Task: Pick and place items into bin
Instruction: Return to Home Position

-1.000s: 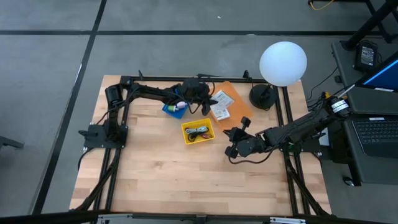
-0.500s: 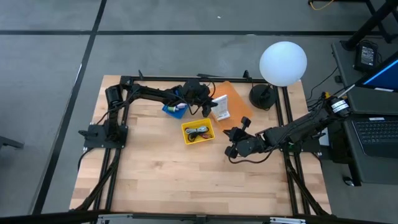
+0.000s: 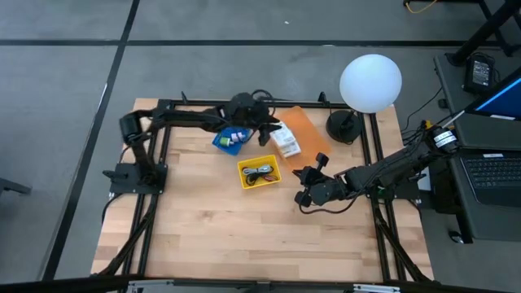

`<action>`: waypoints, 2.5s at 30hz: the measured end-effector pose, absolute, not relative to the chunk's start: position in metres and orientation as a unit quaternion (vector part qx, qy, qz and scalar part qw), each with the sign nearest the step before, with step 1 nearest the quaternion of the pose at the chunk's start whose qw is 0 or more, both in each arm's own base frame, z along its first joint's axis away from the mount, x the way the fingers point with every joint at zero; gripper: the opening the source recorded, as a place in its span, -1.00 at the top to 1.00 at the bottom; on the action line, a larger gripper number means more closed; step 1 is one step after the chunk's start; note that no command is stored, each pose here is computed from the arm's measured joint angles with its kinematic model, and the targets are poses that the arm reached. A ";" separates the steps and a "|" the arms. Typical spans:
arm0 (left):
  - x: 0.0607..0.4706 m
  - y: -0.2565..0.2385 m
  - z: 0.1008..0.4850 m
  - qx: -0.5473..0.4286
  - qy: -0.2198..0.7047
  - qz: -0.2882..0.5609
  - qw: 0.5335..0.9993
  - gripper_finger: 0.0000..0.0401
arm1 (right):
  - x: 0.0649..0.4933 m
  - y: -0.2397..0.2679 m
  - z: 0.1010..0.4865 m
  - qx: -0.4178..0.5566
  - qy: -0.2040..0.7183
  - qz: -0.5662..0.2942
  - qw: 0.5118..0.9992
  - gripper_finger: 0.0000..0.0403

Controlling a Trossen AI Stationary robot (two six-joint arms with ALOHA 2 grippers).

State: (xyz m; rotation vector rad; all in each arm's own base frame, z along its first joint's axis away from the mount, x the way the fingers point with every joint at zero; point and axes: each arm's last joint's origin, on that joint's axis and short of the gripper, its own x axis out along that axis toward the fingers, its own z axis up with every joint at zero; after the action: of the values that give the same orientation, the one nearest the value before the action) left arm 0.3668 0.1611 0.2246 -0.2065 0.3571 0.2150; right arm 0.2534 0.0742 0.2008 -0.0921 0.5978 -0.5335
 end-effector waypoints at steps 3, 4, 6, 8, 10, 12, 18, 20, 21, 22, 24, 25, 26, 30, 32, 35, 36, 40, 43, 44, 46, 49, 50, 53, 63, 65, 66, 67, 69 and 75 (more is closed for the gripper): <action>0.351 0.154 0.246 -0.077 0.202 0.098 0.971 0.39 | 0.253 0.074 0.200 -0.046 0.293 -0.260 0.919 1.00; 0.347 0.149 0.252 -0.069 0.212 0.093 0.970 0.40 | 0.253 0.074 0.200 -0.043 0.295 -0.255 0.920 1.00; 0.336 0.138 0.262 -0.055 0.219 0.086 0.970 0.45 | 0.254 0.076 0.200 -0.031 0.301 -0.231 0.925 1.00; 0.326 0.121 0.266 -0.041 0.201 0.073 0.976 0.52 | 0.256 0.078 0.201 -0.019 0.299 -0.209 0.931 1.00; 0.315 0.103 0.264 -0.027 0.173 0.061 0.983 0.62 | 0.257 0.079 0.202 -0.020 0.295 -0.200 0.934 1.00; 0.303 0.087 0.257 -0.017 0.144 0.045 0.988 0.74 | 0.258 0.079 0.201 -0.017 0.279 -0.196 0.940 1.00; 0.257 0.051 0.239 0.000 0.081 0.046 0.996 0.98 | 0.251 0.076 0.183 -0.004 0.218 -0.129 0.967 1.00; 0.241 0.044 0.236 0.000 0.059 0.061 0.996 0.98 | 0.248 0.071 0.177 0.003 0.196 -0.119 0.973 1.00; 0.234 0.041 0.235 -0.002 0.045 0.065 0.997 0.99 | 0.247 0.070 0.175 0.005 0.187 -0.116 0.975 1.00; 0.225 0.037 0.235 -0.002 0.031 0.064 0.997 0.99 | 0.246 0.068 0.174 0.008 0.180 -0.114 0.977 1.00; 0.211 0.032 0.231 -0.003 0.015 0.063 0.998 0.99 | 0.244 0.065 0.171 0.006 0.172 -0.116 0.978 1.00; 0.203 0.031 0.229 -0.003 0.008 0.067 0.998 0.99 | 0.244 0.063 0.171 0.006 0.172 -0.117 0.978 1.00; 0.195 0.030 0.228 -0.002 0.000 0.072 0.997 0.99 | 0.244 0.062 0.171 0.005 0.172 -0.119 0.978 1.00; 0.170 0.027 0.225 0.000 -0.036 0.090 0.995 0.99 | 0.242 0.058 0.181 0.006 0.155 -0.113 0.981 1.00; 0.159 0.026 0.222 0.004 -0.050 0.098 0.994 0.99 | 0.241 0.056 0.187 0.002 0.147 -0.101 0.984 1.00; 0.145 0.024 0.214 0.005 -0.065 0.109 0.992 0.98 | 0.239 0.050 0.195 -0.010 0.135 -0.089 0.987 1.00; 0.141 0.024 0.211 0.006 -0.068 0.110 0.992 0.98 | 0.239 0.048 0.197 -0.011 0.131 -0.084 0.988 1.00; 0.129 0.022 0.205 0.008 -0.063 0.111 0.992 0.98 | 0.239 0.039 0.203 0.000 0.123 -0.063 0.990 1.00; 0.120 0.021 0.205 0.005 -0.057 0.111 0.992 0.98 | 0.240 0.033 0.202 0.002 0.126 -0.068 0.990 1.00; 0.118 0.020 0.205 0.005 -0.059 0.112 0.992 0.98 | 0.240 0.031 0.202 0.002 0.126 -0.072 0.989 1.00; 0.112 0.020 0.205 0.005 -0.060 0.118 0.991 0.98 | 0.240 0.027 0.203 0.000 0.124 -0.076 0.989 1.00; 0.106 0.020 0.202 0.004 -0.046 0.133 0.990 0.98 | 0.237 0.023 0.211 -0.011 0.106 -0.076 0.991 1.00; 0.104 0.020 0.201 0.003 -0.049 0.137 0.989 0.98 | 0.236 0.022 0.213 -0.011 0.102 -0.079 0.992 1.00; 0.100 0.019 0.197 0.012 -0.061 0.138 0.989 0.98 | 0.233 0.019 0.218 -0.020 0.094 -0.082 0.992 1.00; 0.097 0.017 0.191 0.037 -0.060 0.118 0.990 0.98 | 0.225 0.018 0.212 -0.019 0.087 -0.079 0.993 1.00; 0.097 0.017 0.189 0.043 -0.051 0.122 0.990 0.98 | 0.219 0.018 0.204 -0.015 0.066 -0.069 0.995 1.00; 0.097 0.018 0.188 0.045 -0.049 0.125 0.990 0.98 | 0.216 0.018 0.201 -0.014 0.057 -0.063 0.996 1.00; 0.097 0.018 0.188 0.046 -0.048 0.126 0.990 0.98 | 0.212 0.017 0.197 -0.011 0.049 -0.062 0.997 1.00; 0.097 0.017 0.188 0.044 -0.050 0.121 0.990 0.99 | 0.204 0.015 0.194 -0.008 0.033 -0.065 0.997 1.00; 0.099 0.018 0.179 0.050 -0.056 0.132 0.988 0.99 | 0.180 0.006 0.199 -0.016 -0.014 -0.084 0.996 1.00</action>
State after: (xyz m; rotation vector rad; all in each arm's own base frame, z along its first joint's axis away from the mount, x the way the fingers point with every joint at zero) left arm 0.0994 0.0185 0.1787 0.1012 -0.1125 0.2658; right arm 0.1799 0.0062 0.1990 -0.0316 -0.0282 -0.1683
